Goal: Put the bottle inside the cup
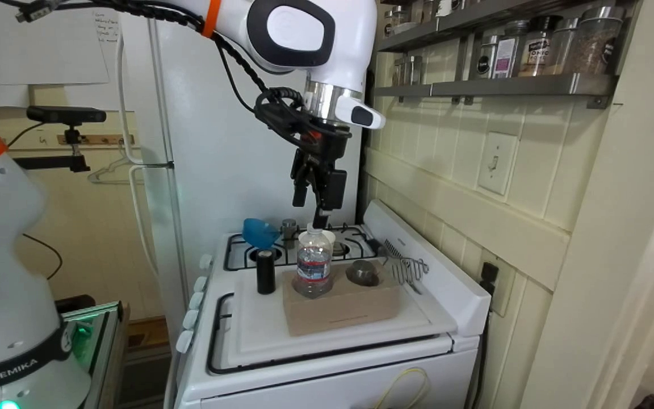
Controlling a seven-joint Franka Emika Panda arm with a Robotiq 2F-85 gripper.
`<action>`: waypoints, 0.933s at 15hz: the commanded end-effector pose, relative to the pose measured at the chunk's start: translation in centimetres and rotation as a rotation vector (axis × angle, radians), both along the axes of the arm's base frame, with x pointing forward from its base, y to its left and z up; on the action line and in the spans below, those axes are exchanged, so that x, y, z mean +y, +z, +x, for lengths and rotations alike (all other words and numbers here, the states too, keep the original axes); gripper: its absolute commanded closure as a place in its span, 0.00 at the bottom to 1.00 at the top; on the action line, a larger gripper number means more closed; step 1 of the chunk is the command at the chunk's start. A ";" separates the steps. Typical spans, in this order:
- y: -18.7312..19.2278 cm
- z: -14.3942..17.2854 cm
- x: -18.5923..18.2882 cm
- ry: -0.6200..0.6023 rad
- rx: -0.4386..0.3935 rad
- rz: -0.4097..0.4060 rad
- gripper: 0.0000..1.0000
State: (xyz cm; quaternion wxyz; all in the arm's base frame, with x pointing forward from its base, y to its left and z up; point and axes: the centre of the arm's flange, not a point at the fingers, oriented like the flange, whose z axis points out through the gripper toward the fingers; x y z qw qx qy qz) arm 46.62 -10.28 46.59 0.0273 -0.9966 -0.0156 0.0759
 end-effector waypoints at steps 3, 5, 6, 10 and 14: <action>-0.6 0.4 0.3 -0.043 -0.083 -0.022 0.00; -0.7 1.0 0.5 -0.066 -0.144 -0.022 0.00; -0.8 1.3 0.6 -0.066 -0.155 -0.011 0.00; -1.0 1.1 1.8 -0.040 -0.129 -0.001 0.00; -1.6 0.6 2.4 -0.025 -0.098 -0.022 0.00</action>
